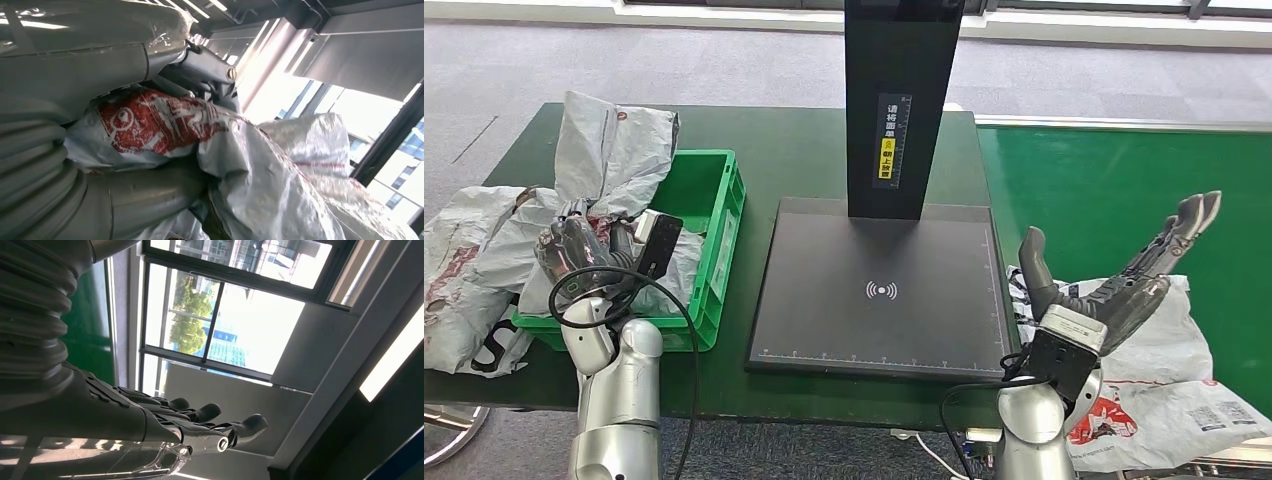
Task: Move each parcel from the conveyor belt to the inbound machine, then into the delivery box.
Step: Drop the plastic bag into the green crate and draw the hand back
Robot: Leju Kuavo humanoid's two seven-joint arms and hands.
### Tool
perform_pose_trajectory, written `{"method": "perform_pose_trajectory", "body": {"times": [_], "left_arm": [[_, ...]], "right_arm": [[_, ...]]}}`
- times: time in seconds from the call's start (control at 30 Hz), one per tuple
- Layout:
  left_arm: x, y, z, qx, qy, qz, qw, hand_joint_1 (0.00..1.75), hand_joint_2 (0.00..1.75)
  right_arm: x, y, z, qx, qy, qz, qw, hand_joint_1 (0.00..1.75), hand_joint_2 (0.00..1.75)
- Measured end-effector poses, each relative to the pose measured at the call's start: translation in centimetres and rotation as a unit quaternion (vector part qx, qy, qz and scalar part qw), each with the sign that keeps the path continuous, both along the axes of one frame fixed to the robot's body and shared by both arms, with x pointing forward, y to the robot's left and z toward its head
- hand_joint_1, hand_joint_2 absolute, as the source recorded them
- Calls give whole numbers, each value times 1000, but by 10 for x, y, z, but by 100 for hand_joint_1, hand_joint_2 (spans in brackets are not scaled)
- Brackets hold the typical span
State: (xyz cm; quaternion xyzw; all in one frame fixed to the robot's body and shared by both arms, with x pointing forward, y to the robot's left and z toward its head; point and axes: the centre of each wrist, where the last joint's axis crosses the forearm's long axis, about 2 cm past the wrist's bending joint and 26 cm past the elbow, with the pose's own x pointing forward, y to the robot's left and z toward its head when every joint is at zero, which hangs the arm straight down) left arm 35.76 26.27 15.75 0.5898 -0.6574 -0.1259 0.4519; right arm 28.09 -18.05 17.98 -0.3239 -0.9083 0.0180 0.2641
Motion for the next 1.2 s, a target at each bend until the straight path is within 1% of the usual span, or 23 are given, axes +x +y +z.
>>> {"method": "perform_pose_trajectory", "body": {"times": [0.13,0.33,0.77,0.9,0.97,1.07,1.13,1.2], "left_arm": [[4,3,-7,-31,23,19,999,0,175],[6,7,-15,-35,37,20,998,0,175],[7,10,-20,-36,45,16,998,0,175],[7,11,-21,-38,41,11,998,0,0],[10,10,-22,-51,26,-13,998,0,0],[18,3,-31,-114,-9,-79,990,0,0],[19,0,-34,-137,-18,-95,986,0,0],[19,0,-34,-138,-21,-99,985,0,0]], "right_arm": [[0,0,-1,-1,2,1,1000,0,175],[1,1,-3,-1,6,2,1000,0,175],[1,1,-5,-2,10,3,1000,0,175],[1,2,-5,-2,11,3,1000,0,175],[1,2,-6,-2,12,3,1000,0,175],[1,1,-7,1,14,3,1000,0,175],[1,1,-7,2,14,4,1000,0,175],[1,1,-7,2,14,4,1000,0,175]]}}
